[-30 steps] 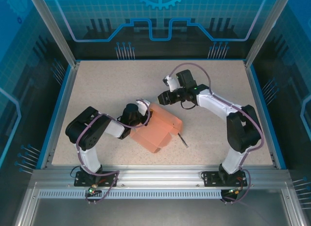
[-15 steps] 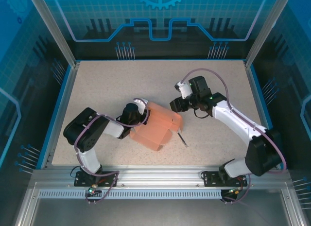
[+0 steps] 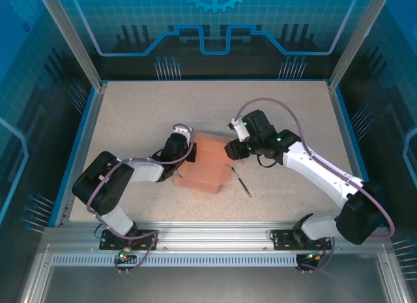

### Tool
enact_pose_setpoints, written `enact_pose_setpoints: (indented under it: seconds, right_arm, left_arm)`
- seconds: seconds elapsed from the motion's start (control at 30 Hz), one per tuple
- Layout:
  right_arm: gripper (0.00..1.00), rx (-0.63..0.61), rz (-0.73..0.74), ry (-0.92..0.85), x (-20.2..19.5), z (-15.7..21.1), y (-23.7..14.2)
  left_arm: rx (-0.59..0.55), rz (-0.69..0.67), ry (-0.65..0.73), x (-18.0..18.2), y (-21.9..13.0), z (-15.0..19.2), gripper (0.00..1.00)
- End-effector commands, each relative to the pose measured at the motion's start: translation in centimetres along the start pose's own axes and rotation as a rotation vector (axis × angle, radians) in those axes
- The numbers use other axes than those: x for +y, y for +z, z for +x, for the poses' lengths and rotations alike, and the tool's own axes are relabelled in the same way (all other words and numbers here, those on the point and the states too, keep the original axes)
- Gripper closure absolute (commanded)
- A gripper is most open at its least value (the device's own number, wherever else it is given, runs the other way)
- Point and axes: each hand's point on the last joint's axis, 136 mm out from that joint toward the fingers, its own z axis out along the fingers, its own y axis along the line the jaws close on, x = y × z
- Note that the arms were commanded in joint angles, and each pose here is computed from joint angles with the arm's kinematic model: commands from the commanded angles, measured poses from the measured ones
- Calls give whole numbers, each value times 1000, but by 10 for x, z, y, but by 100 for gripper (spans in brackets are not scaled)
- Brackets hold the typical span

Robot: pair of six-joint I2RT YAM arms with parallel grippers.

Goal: Fold the paper box

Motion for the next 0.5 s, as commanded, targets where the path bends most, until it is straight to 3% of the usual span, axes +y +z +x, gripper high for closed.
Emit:
enact_pose_setpoints:
  seconds: [0.0, 0.23, 0.47]
  right_arm:
    - [44, 7, 69, -28, 3, -12, 8]
    - [44, 56, 169, -57, -2, -13, 27]
    - [45, 93, 164, -23, -1, -2, 50]
  left_arm:
    - [17, -43, -37, 1, -7, -7, 100]
    - [9, -49, -32, -5, -12, -17, 100]
    - [5, -54, -34, -10, -14, -25, 100]
